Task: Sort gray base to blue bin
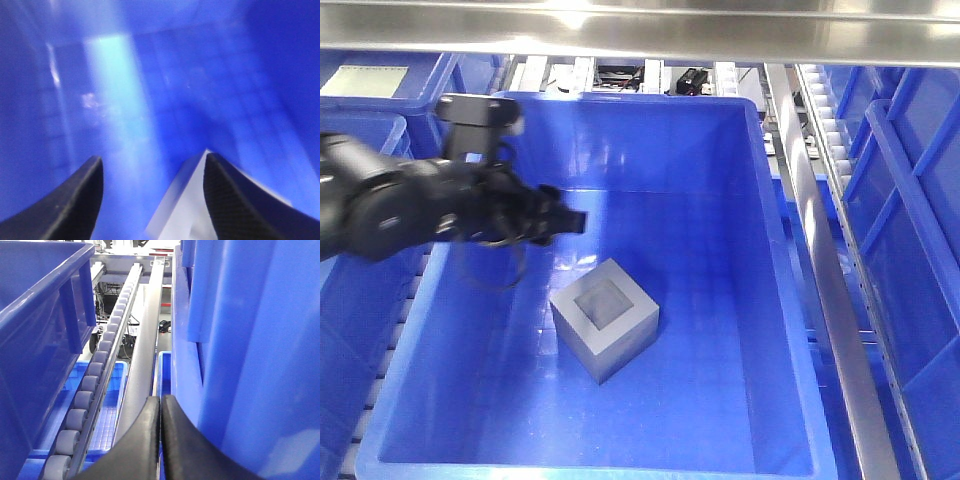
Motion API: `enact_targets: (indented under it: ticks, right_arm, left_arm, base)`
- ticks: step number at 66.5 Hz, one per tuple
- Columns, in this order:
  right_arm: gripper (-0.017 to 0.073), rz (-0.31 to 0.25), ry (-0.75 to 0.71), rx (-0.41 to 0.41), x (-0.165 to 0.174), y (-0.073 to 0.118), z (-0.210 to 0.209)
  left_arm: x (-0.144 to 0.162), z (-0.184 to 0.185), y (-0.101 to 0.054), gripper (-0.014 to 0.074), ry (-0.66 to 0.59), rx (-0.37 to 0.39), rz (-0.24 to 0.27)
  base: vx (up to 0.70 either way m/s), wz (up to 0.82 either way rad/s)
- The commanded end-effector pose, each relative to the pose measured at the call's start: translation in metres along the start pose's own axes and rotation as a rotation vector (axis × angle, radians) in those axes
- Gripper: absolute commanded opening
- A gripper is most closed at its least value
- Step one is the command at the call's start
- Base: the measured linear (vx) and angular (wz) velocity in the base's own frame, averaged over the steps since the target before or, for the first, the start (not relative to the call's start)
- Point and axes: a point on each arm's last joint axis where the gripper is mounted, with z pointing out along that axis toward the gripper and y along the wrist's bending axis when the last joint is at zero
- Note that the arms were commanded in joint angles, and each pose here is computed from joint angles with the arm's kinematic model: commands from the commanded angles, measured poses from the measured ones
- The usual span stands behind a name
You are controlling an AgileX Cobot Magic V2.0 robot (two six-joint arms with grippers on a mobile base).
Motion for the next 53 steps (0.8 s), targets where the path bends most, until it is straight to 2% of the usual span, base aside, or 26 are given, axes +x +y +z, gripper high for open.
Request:
enact_targets:
  ticks: [1,11,33,43,53]
  right_arm:
    - [-0.0005,-0.015,-0.074,-0.001,-0.005,0.000,0.000]
    - [-0.0005,-0.015,-0.074,-0.001,-0.005,0.000,0.000]
    - [-0.0005,-0.015,-0.076,-0.001,-0.005,0.000,0.000]
    - [-0.0005,-0.015,-0.076,-0.001,-0.005,0.000,0.000]
    - [-0.0005,-0.015,-0.076,-0.001,-0.005,0.000,0.000]
  left_arm:
    - [-0.005,-0.034,0.000,0.0427,-0.129,0.039,0.007]
    - [0.021,-0.062,0.006,0.0427,-0.203,0.069,0.010]
    - [0.094,-0.164,0.028,0.0427,-0.483,0.134,-0.001]
    - [0.130,-0.200,0.039,0.0427,-0.590,0.145,-0.012]
    - [0.163,-0.222,0.050,0.0427,-0.646,0.126,0.009]
  base:
    - [0.00,0.00]
    - [0.00,0.00]
    - [0.00,0.00]
    - [0.00,0.00]
    - [0.00,0.00]
